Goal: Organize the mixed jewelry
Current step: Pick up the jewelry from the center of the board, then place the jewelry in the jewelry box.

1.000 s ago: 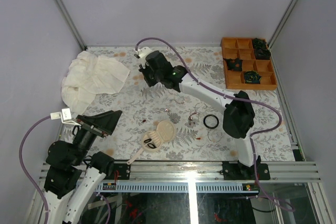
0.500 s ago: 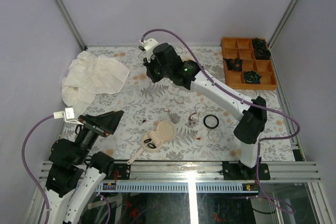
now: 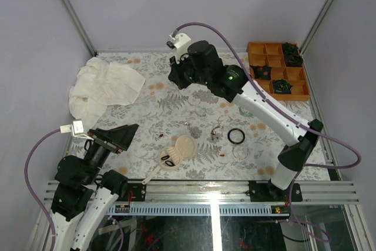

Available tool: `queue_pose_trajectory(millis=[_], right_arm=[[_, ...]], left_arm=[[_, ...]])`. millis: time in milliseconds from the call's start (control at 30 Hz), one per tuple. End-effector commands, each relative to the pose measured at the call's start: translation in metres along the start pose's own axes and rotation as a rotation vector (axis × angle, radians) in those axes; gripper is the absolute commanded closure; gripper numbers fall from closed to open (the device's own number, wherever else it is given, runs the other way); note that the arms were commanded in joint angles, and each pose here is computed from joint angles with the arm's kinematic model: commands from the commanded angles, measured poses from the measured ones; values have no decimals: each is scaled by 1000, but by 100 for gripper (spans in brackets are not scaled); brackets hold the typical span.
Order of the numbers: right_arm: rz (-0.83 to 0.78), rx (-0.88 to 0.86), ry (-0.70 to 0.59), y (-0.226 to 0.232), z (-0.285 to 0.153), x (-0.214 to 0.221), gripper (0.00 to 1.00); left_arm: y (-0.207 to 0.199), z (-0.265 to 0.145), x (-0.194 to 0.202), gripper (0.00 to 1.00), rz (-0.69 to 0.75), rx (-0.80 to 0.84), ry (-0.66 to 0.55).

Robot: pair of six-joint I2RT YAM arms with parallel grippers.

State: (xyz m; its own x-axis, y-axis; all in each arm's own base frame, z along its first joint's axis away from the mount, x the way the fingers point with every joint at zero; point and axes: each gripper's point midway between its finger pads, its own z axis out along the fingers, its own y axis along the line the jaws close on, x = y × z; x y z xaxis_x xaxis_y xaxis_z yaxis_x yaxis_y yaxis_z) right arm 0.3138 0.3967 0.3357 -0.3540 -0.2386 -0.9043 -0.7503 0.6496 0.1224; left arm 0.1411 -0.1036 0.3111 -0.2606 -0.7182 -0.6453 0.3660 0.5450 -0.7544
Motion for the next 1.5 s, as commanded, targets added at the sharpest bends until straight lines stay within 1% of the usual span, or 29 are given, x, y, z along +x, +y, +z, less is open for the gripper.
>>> queue_pose_trajectory(millis=[0,367,600,667,800,900,1233,1300,1467], right_arm=[[19,-71,-62,19,-37,-20,100],[46,-92,-42,25,-73,0,100],[71,-146,-18,35,-84,18,100],[79,-151,2,37,-84,30,100],[89,-155,18,39,-89,43,100],[91,-145,30,37,-92,51,100],[104,-173,28,44,-106,55,100],[106,-191,27,47,-106,54,100],[104,-229,29,57,-107,51,100]], left_arm=[[-6,-5,-2,6,-1,28,-9],[0,0,3,6,-6,21,-2],[6,2,8,6,-10,3,9],[11,3,10,6,-16,-15,15],[31,9,23,7,-36,-96,55],[35,13,33,7,-50,-96,90],[45,21,50,7,-59,-101,141],[43,25,58,10,-55,-66,165],[32,32,70,27,-57,56,197]])
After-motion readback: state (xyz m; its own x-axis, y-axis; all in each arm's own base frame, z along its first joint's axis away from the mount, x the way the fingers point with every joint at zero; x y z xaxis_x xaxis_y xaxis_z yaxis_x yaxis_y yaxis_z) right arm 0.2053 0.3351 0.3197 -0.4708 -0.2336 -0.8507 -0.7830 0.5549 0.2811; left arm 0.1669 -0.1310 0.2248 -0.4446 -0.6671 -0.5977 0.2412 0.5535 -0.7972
